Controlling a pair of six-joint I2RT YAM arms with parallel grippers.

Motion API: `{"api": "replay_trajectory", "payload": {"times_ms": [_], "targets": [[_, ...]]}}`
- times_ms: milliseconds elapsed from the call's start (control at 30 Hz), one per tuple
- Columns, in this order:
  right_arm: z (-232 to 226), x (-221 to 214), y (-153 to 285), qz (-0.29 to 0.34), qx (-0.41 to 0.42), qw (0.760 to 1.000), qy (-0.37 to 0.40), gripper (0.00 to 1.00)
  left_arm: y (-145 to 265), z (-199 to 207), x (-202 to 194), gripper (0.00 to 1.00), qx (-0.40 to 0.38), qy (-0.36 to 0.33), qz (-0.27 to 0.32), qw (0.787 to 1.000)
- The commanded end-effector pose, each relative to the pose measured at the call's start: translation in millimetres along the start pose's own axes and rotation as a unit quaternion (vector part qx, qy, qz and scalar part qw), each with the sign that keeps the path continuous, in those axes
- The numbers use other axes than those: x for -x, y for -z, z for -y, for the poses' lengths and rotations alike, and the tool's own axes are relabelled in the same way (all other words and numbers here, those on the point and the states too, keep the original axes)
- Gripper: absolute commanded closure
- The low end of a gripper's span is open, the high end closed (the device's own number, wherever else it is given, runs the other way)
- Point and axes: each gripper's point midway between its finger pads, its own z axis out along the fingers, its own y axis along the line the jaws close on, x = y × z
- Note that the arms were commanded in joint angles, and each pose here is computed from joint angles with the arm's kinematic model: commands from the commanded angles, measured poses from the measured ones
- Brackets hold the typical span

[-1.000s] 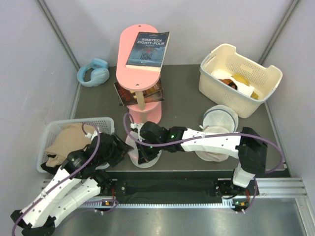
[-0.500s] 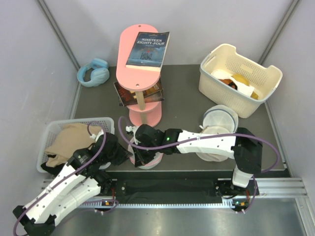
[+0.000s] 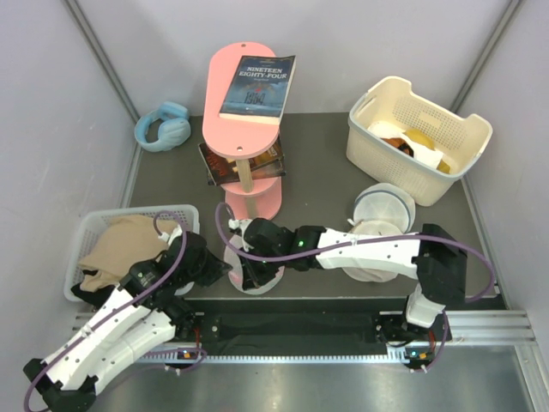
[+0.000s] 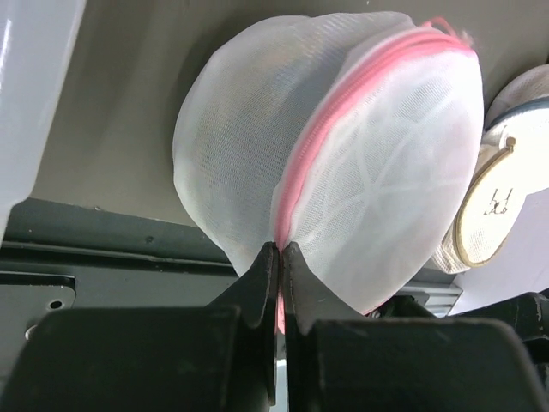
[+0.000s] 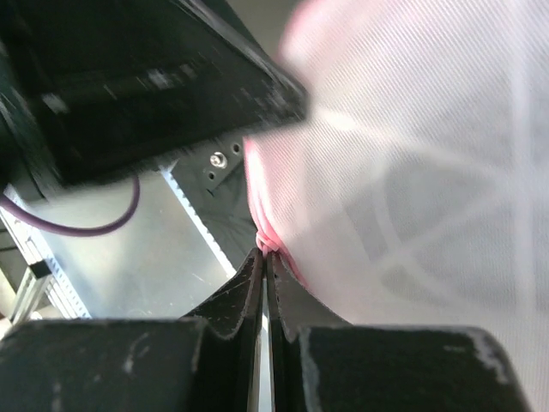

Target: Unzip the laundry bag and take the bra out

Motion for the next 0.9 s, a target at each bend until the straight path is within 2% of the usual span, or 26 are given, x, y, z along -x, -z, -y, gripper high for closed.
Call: {"api": "replay_trajectory", "payload": {"times_ms": [0, 267, 533, 700, 800, 867], "targets": [[6.2, 5.6, 26.1, 0.029, 0.0, 0.999, -0.017, 1.0, -1.7, 5.8, 14.0, 1.0, -0.01, 0.004, 0.037, 0.999], [32.8, 2.1, 42.2, 0.046, -0.024, 0.998, -0.041, 1.0, -10.8, 11.8, 16.3, 1.0, 0.006, -0.03, 0.036, 0.999], [21.9, 13.7, 38.3, 0.044, -0.011, 0.999, -0.029, 1.0, -21.1, 26.4, 31.2, 1.0, 0.019, -0.079, 0.053, 0.995], [11.9, 19.3, 31.0, 0.039, 0.003, 0.999, -0.017, 1.0, -29.2, 29.6, 48.4, 1.0, 0.024, -0.07, 0.036, 0.997], [3.0, 22.2, 25.3, 0.033, 0.02, 0.999, -0.013, 1.0, -25.7, 32.3, 63.3, 1.0, 0.022, -0.066, 0.045, 0.997], [-3.1, 28.2, 19.5, 0.034, 0.03, 0.999, -0.012, 1.0, -19.6, 35.3, 64.0, 0.9, 0.018, -0.066, 0.042, 0.997]]}}
